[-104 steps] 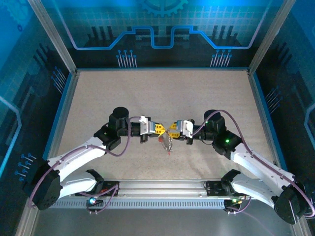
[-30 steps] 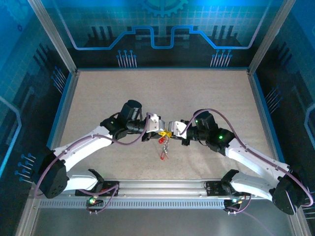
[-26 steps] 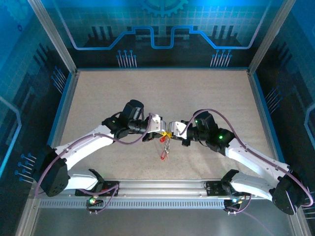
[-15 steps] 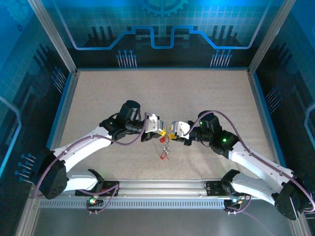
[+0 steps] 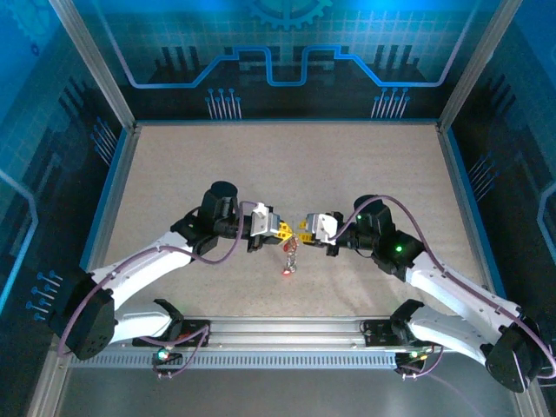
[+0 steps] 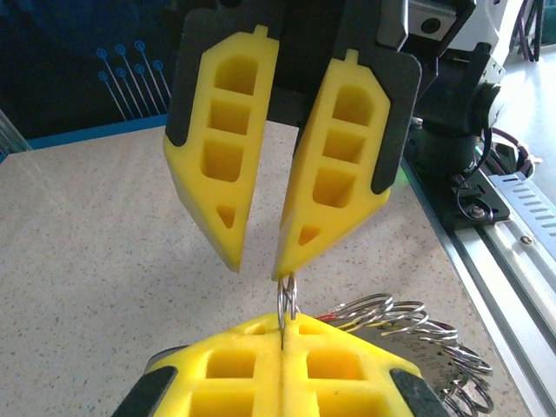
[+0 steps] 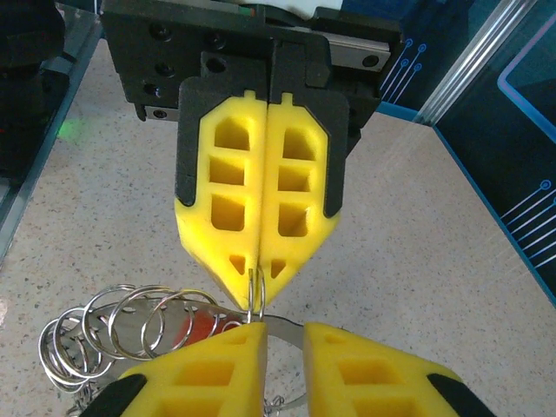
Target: Put the keys on the keyring
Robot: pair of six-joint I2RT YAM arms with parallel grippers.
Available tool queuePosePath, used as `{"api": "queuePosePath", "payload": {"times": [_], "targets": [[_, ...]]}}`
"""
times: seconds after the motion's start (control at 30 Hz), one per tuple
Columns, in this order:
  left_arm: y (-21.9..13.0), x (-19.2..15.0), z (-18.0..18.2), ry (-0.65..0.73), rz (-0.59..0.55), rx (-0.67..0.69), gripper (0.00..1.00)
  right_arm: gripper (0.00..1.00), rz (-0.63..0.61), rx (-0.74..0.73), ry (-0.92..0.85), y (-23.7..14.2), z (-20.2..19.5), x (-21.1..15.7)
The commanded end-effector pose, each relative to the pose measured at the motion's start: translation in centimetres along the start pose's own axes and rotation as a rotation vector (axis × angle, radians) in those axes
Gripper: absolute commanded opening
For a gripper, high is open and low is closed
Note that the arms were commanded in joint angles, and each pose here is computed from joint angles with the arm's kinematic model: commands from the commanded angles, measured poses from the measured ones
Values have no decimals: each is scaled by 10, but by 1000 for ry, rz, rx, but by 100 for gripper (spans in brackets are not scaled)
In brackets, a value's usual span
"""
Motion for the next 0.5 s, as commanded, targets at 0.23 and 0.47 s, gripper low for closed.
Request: {"api": "queuePosePath", "payload": {"times": [0.23, 0.47], "targets": [[-7, 25, -6, 86, -116, -19, 0, 24, -17, -22, 3, -7, 2, 0], [-8, 27, -6, 89, -124, -16, 0, 25, -27, -8, 6, -5, 4, 0]]}}
Point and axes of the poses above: each hand's point on the last joint's axis, 136 mm out from that joint toward the fingers, its own y axis out along the fingers, its own z axis along the line the jaws close on, x = y × z, the point moved 4 cm from there along -y, back along the fingers, and after that the axes turned 14 degrees about -y, right-handed, at the moved point
